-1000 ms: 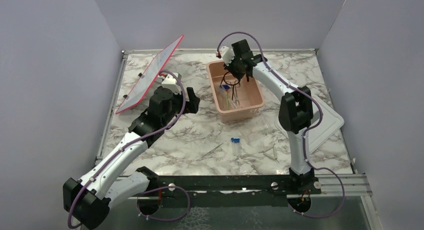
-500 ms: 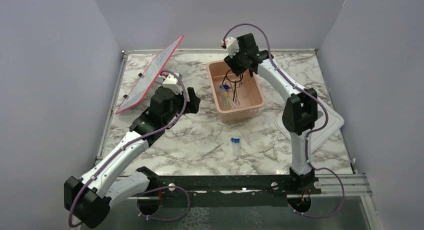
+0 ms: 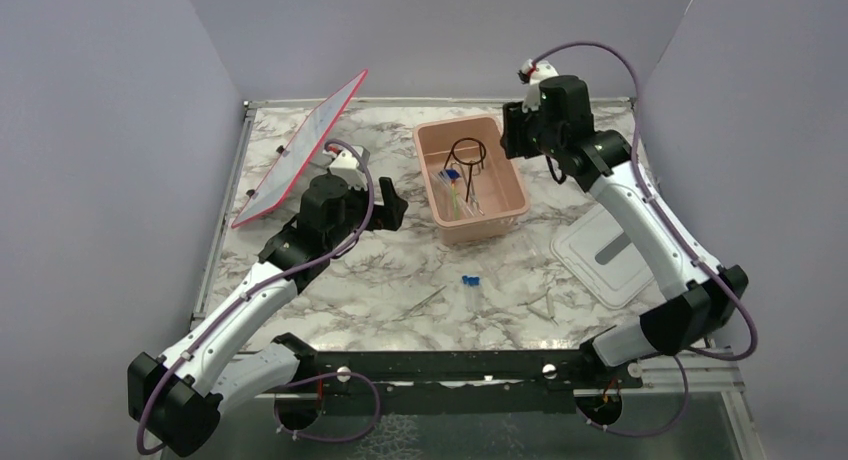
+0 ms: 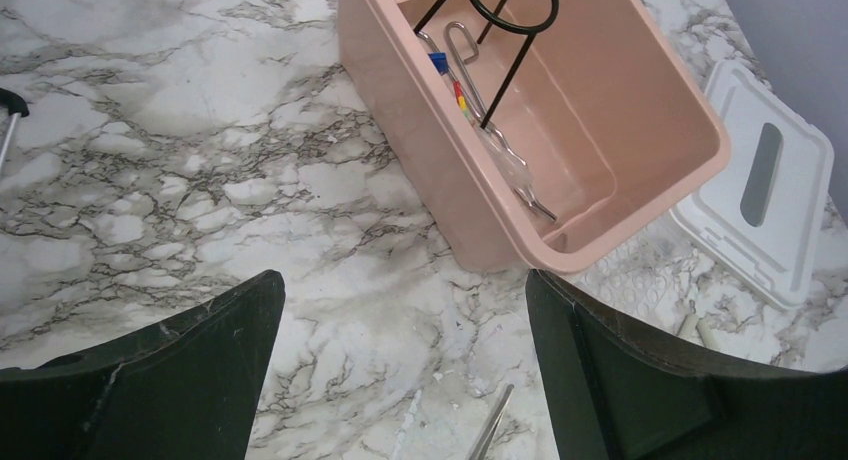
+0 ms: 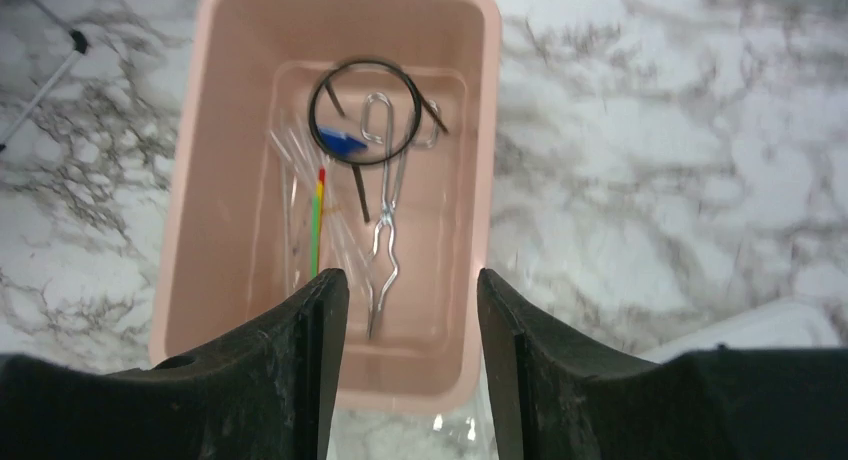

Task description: Organize the chemistry lab equipment

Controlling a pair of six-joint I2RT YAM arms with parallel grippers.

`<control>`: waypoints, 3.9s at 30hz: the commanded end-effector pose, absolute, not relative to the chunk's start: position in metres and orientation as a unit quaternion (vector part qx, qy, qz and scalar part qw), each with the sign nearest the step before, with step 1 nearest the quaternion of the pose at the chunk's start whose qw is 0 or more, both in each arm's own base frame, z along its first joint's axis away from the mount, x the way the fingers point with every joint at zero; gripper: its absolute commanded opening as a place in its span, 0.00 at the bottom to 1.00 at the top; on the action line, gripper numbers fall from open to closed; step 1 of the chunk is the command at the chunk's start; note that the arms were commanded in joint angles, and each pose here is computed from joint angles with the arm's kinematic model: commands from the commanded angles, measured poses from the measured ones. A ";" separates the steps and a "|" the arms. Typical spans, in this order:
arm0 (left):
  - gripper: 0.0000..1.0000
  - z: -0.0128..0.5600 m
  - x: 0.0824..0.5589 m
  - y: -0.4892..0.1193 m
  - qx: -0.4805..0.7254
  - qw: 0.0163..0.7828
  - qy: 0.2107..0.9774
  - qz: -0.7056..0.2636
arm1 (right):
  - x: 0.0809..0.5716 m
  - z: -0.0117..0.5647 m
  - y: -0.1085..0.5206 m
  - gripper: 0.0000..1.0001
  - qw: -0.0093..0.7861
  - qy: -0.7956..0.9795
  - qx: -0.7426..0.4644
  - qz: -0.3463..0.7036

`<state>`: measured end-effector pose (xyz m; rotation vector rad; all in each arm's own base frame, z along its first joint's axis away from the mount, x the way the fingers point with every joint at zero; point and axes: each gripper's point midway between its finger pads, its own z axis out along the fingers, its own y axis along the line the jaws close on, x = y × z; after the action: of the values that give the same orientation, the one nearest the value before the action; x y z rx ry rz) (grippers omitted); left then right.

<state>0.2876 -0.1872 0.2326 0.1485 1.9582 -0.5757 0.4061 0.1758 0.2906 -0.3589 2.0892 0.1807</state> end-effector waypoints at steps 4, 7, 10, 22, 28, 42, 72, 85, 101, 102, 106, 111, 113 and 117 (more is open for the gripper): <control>0.93 0.263 0.280 -0.196 0.068 0.539 0.788 -0.288 | 0.306 0.236 0.102 0.55 0.396 0.918 0.020 0.010; 0.93 0.261 0.275 -0.200 0.073 0.533 0.788 -0.301 | 0.275 0.222 0.085 0.55 0.376 0.925 0.046 0.000; 0.93 0.254 0.267 -0.207 0.082 0.514 0.791 -0.322 | 0.250 0.201 0.077 0.55 0.349 0.934 0.078 0.003; 0.91 0.230 0.254 -0.220 0.096 0.468 0.803 -0.356 | 0.211 0.129 0.053 0.55 0.285 0.922 0.261 -0.039; 0.90 0.220 0.254 -0.221 0.092 0.457 0.811 -0.353 | 0.199 0.085 0.065 0.55 0.246 0.917 0.313 -0.012; 0.91 0.215 0.257 -0.215 0.086 0.461 0.816 -0.337 | 0.174 0.041 0.059 0.41 0.191 0.913 0.359 -0.043; 0.91 0.218 0.259 -0.211 0.082 0.470 0.815 -0.329 | 0.175 0.015 0.069 0.09 0.183 0.932 0.314 -0.017; 0.90 0.218 0.260 -0.210 0.079 0.474 0.815 -0.324 | 0.199 0.113 0.029 0.01 0.298 0.889 0.338 -0.083; 0.91 0.219 0.261 -0.208 0.072 0.475 0.816 -0.321 | 0.312 0.311 0.135 0.01 0.544 0.812 0.082 0.195; 0.91 0.219 0.261 -0.208 0.072 0.475 0.816 -0.320 | 0.316 0.316 0.148 0.01 0.545 0.807 0.062 0.220; 0.91 0.218 0.262 -0.206 0.069 0.477 0.817 -0.315 | 0.329 0.320 0.194 0.01 0.521 0.802 -0.010 0.294; 0.91 0.216 0.262 -0.204 0.067 0.477 0.819 -0.311 | 0.345 0.290 0.233 0.01 0.455 0.821 -0.048 0.341; 0.91 0.215 0.263 -0.204 0.067 0.477 0.820 -0.309 | 0.350 0.275 0.245 0.01 0.427 0.830 -0.053 0.354; 0.91 0.213 0.264 -0.203 0.067 0.476 0.822 -0.304 | 0.359 0.241 0.261 0.01 0.384 0.849 -0.052 0.359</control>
<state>0.2611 -0.2080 0.2117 0.1748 2.0234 -0.7739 0.3569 0.2336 0.2399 -0.0502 2.1675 0.7843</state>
